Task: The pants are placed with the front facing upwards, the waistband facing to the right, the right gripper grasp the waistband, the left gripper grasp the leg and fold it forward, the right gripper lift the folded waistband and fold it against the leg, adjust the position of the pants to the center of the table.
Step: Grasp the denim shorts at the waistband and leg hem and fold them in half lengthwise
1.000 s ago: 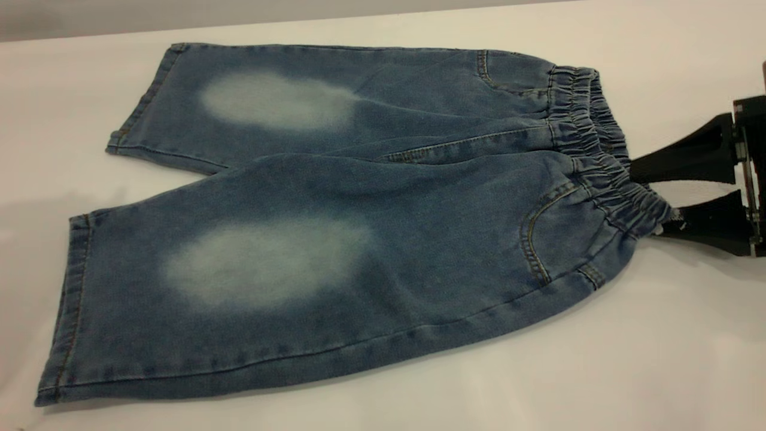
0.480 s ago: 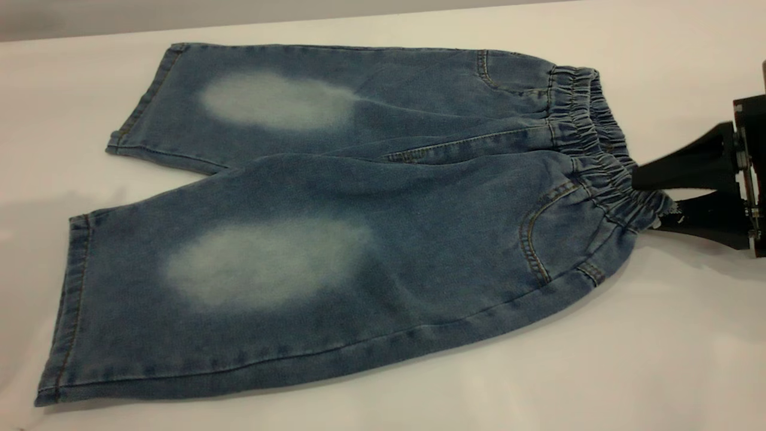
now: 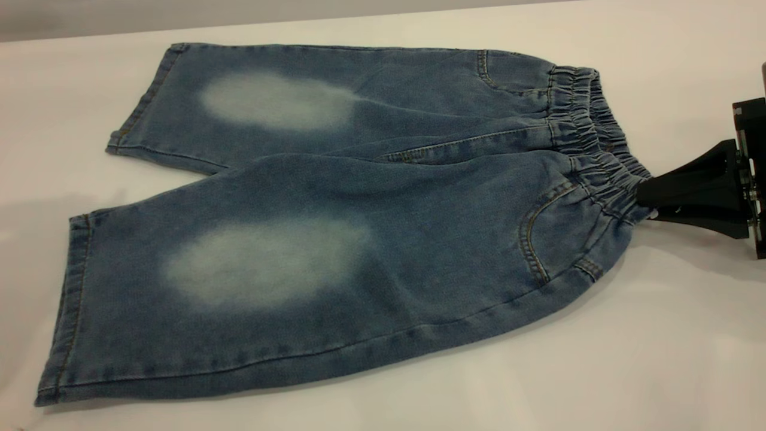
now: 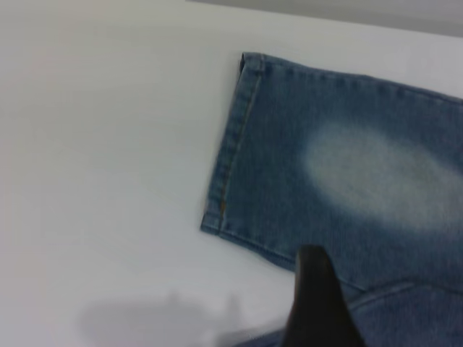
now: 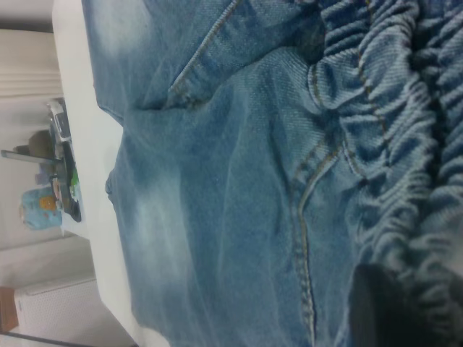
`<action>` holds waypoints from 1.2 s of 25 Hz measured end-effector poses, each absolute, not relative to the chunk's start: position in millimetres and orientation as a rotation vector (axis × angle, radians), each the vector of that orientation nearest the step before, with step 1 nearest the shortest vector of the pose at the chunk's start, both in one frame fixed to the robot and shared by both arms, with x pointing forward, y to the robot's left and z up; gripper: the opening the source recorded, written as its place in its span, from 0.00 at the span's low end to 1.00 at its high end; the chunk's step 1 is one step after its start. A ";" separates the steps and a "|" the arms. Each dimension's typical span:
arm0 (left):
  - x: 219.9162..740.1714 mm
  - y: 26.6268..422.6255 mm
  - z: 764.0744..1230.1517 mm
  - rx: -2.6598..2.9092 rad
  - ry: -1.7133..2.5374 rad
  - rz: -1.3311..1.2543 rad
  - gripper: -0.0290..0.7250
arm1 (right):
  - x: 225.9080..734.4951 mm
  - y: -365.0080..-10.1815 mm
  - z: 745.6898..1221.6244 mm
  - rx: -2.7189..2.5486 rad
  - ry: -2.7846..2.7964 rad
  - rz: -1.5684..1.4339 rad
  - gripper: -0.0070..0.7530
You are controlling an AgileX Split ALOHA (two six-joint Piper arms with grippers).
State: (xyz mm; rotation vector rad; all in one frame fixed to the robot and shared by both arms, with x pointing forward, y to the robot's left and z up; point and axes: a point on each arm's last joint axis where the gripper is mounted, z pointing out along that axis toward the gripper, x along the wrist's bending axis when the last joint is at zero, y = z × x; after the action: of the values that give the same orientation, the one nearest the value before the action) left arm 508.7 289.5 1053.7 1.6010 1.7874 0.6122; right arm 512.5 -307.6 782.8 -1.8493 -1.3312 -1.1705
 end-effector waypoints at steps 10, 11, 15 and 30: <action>496.4 287.4 1042.9 1.731 1.882 0.466 0.59 | 511.8 -307.3 782.9 -1.829 -1.353 -1.162 0.05; 493.9 287.0 1041.2 1.753 1.900 0.437 0.59 | 512.5 -307.5 783.1 -1.821 -1.363 -1.161 0.05; 481.9 285.9 1031.4 1.860 1.963 0.313 0.59 | 512.0 -307.4 783.1 -1.809 -1.376 -1.155 0.05; 443.3 285.1 958.0 2.249 2.038 -0.116 0.59 | 511.6 -307.4 782.8 -1.807 -1.382 -1.150 0.05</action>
State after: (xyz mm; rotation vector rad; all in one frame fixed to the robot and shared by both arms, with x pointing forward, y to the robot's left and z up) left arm 443.3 285.1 958.0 2.2486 2.0385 -0.1156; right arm 511.6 -307.4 782.8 -1.8065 -1.3816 -1.1503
